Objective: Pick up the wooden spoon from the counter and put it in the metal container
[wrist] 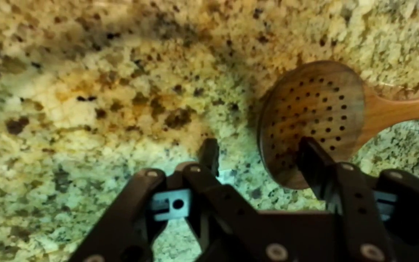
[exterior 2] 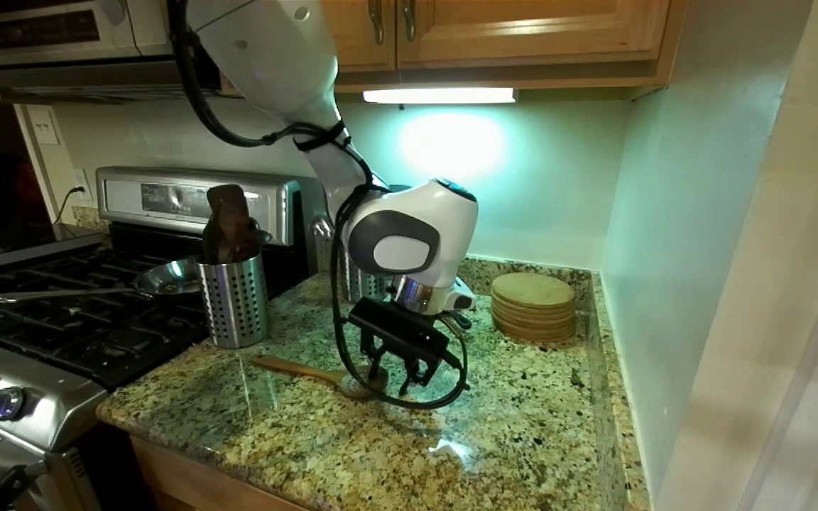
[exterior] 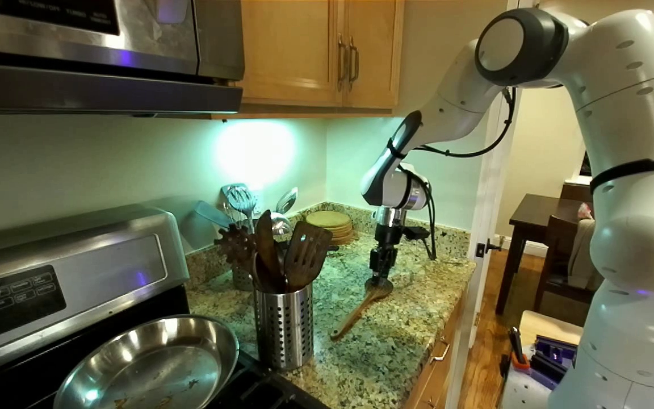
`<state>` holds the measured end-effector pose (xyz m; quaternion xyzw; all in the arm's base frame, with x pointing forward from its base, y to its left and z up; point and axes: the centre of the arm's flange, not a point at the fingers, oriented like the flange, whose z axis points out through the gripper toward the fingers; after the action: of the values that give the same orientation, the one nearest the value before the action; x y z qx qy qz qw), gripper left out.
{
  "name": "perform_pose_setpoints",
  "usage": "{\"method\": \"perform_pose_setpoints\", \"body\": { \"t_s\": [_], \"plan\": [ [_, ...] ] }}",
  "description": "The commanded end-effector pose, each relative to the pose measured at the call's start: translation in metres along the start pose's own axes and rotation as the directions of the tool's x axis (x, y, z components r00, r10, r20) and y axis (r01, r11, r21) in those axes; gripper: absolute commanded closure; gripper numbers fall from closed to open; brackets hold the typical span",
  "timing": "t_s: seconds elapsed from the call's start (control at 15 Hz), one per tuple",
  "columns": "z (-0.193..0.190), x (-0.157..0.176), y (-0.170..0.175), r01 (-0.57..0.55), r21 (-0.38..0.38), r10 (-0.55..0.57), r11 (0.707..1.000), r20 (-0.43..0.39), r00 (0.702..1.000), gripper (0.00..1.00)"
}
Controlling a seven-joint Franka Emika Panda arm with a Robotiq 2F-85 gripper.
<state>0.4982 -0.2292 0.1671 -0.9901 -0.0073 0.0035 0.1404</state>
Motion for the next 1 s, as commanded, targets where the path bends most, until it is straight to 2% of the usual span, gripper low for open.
{"method": "perform_pose_setpoints", "body": {
  "t_s": [0.0, 0.13, 0.47, 0.53, 0.6, 0.67, 0.73, 0.93],
  "plan": [
    [-0.001, -0.005, 0.011, 0.002, 0.055, -0.003, 0.999, 0.018, 1.0, 0.19],
    [0.0, -0.007, 0.013, 0.003, 0.069, -0.004, 0.998, 0.027, 1.0, 0.02],
    [0.0, -0.006, 0.021, 0.029, 0.131, -0.031, 0.991, 0.02, 0.999, 0.0],
    [-0.002, -0.006, 0.024, 0.032, 0.144, -0.035, 0.989, 0.017, 0.999, 0.03],
    [-0.005, -0.005, 0.025, 0.041, 0.158, -0.043, 0.987, 0.01, 0.999, 0.17],
    [-0.007, -0.005, 0.027, 0.046, 0.169, -0.047, 0.985, 0.002, 0.999, 0.27],
    [-0.011, -0.005, 0.029, 0.05, 0.176, -0.05, 0.983, -0.005, 0.999, 0.31],
    [-0.015, -0.005, 0.034, 0.056, 0.201, -0.055, 0.978, -0.013, 0.998, 0.52]
  ]
}}
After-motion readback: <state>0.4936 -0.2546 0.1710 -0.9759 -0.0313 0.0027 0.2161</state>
